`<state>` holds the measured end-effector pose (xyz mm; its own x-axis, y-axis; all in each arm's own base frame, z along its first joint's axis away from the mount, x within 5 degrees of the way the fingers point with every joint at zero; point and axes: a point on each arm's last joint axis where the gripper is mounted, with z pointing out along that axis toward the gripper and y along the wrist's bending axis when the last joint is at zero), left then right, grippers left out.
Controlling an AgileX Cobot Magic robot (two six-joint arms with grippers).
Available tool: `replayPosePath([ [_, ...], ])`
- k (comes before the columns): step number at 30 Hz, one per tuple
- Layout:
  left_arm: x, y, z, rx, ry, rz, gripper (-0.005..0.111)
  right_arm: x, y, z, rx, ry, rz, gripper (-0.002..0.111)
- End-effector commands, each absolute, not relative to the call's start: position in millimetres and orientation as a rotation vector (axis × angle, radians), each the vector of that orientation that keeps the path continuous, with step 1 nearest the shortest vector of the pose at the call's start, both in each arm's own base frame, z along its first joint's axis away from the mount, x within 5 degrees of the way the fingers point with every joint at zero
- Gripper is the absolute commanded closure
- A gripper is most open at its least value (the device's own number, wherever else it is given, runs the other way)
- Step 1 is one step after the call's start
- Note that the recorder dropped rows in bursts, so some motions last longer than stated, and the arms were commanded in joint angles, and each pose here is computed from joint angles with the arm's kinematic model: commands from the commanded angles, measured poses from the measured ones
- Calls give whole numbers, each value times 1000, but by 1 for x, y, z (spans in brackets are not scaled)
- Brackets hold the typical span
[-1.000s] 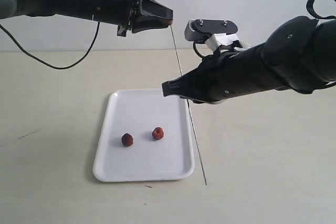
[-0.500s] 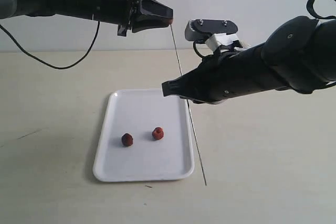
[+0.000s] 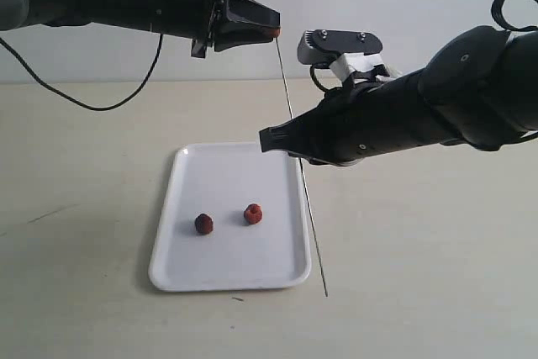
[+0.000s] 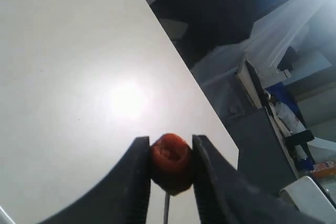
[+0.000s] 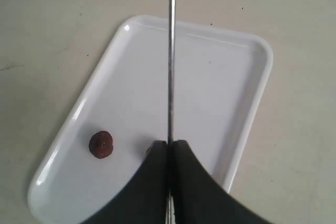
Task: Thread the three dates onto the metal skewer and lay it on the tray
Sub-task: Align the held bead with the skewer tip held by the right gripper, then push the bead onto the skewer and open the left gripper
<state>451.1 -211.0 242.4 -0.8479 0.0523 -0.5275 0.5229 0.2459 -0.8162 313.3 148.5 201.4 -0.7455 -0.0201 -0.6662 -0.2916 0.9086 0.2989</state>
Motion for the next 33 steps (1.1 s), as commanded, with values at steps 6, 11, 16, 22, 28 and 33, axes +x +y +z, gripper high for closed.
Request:
replayPosePath([
  [6, 442, -225, 243, 576, 2137, -1672, 80, 317, 145, 206, -171, 2328, 475, 108],
  [11, 440, -229, 242, 589, 2140, -1672, 80, 320, 142, 207, -126, 2300, 453, 108],
  [16, 441, -230, 242, 582, 2140, -1664, 80, 323, 139, 209, -98, 2268, 418, 108],
  [22, 440, -232, 241, 590, 2142, -1665, 80, 331, 143, 223, -98, 2221, 435, 108],
  [28, 443, -234, 224, 575, 2175, -1686, 80, 336, 145, 232, -89, 2194, 451, 108],
  [33, 441, -235, 225, 598, 2161, -1708, 80, 337, 144, 233, -79, 2178, 432, 108],
])
